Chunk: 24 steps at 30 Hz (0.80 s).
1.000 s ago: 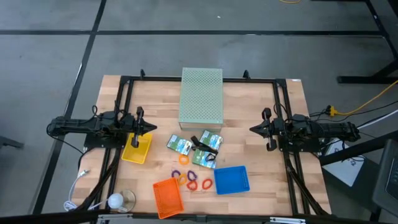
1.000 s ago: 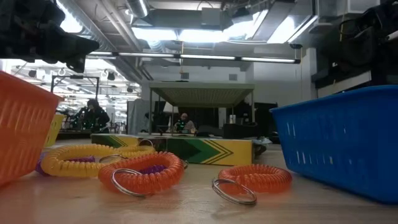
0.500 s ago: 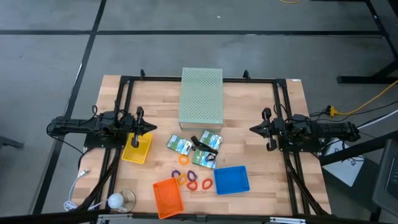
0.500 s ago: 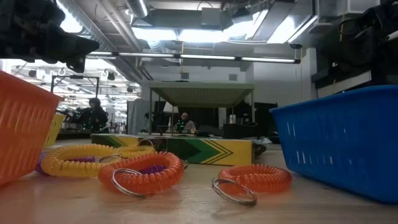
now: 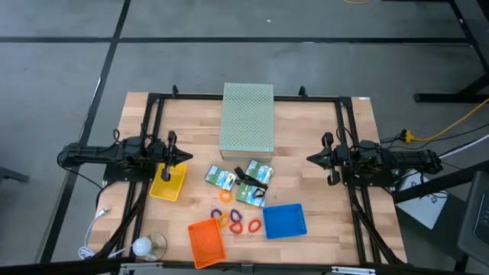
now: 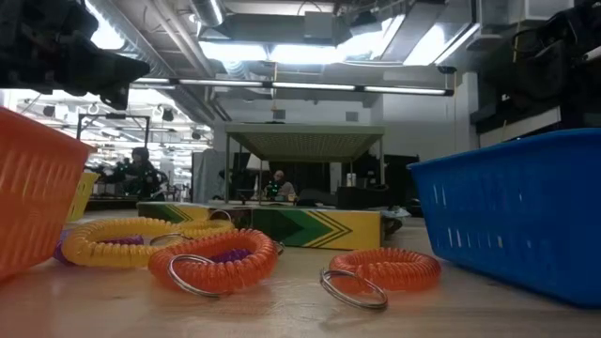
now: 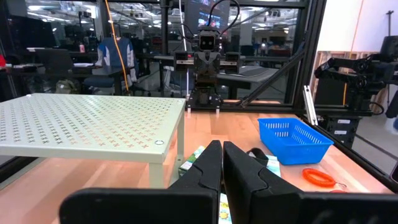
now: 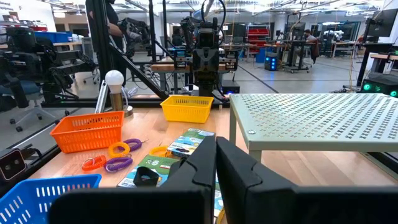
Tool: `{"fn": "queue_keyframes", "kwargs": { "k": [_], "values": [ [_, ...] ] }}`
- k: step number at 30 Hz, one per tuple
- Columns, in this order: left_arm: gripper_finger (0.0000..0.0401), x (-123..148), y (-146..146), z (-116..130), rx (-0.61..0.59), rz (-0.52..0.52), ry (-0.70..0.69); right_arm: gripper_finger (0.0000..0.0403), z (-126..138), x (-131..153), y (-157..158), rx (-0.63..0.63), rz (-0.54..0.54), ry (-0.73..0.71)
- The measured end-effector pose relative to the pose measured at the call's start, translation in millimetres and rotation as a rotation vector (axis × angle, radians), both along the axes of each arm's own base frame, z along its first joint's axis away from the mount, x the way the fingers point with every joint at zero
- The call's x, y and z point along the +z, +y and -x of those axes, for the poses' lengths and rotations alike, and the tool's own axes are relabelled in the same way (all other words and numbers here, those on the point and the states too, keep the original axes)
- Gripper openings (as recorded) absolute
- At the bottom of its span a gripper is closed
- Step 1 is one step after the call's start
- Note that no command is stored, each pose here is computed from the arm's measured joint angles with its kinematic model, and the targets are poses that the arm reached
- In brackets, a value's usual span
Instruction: Pick & Place Office Desk Supplies
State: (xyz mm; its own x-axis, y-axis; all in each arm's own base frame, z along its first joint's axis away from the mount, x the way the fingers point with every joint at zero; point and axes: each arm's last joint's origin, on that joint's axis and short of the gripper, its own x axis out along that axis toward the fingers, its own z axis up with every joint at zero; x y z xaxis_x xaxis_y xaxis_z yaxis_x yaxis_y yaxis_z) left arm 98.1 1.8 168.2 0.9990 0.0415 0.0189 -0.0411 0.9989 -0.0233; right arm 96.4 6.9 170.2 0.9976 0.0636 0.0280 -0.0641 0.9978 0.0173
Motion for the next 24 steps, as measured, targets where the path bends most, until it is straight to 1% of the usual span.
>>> {"fn": "queue_keyframes", "kwargs": {
  "k": [10, 14, 19, 24],
  "values": [
    [0.0013, 0.0, 0.0, 0.0, 0.0, 0.0, 0.0, 0.0015, 0.0, 0.5, -0.2, -0.005, 0.003, -0.006],
    [0.0013, 0.0, 0.0, 0.0, 0.0, 0.0, 0.0, 0.0015, 0.4, 7.4, -1.9, -0.063, 0.027, -0.078],
    [0.0013, 0.0, 0.0, 0.0, 0.0, 0.0, 0.0, 0.0015, 1.0, 12.1, -1.9, -0.061, -0.017, -0.125],
    [0.0013, 0.0, 0.0, 0.0, 0.0, 0.0, 0.0, 0.0015, 2.0, 17.3, -1.6, -0.057, 0.061, -0.182]
  ]
}}
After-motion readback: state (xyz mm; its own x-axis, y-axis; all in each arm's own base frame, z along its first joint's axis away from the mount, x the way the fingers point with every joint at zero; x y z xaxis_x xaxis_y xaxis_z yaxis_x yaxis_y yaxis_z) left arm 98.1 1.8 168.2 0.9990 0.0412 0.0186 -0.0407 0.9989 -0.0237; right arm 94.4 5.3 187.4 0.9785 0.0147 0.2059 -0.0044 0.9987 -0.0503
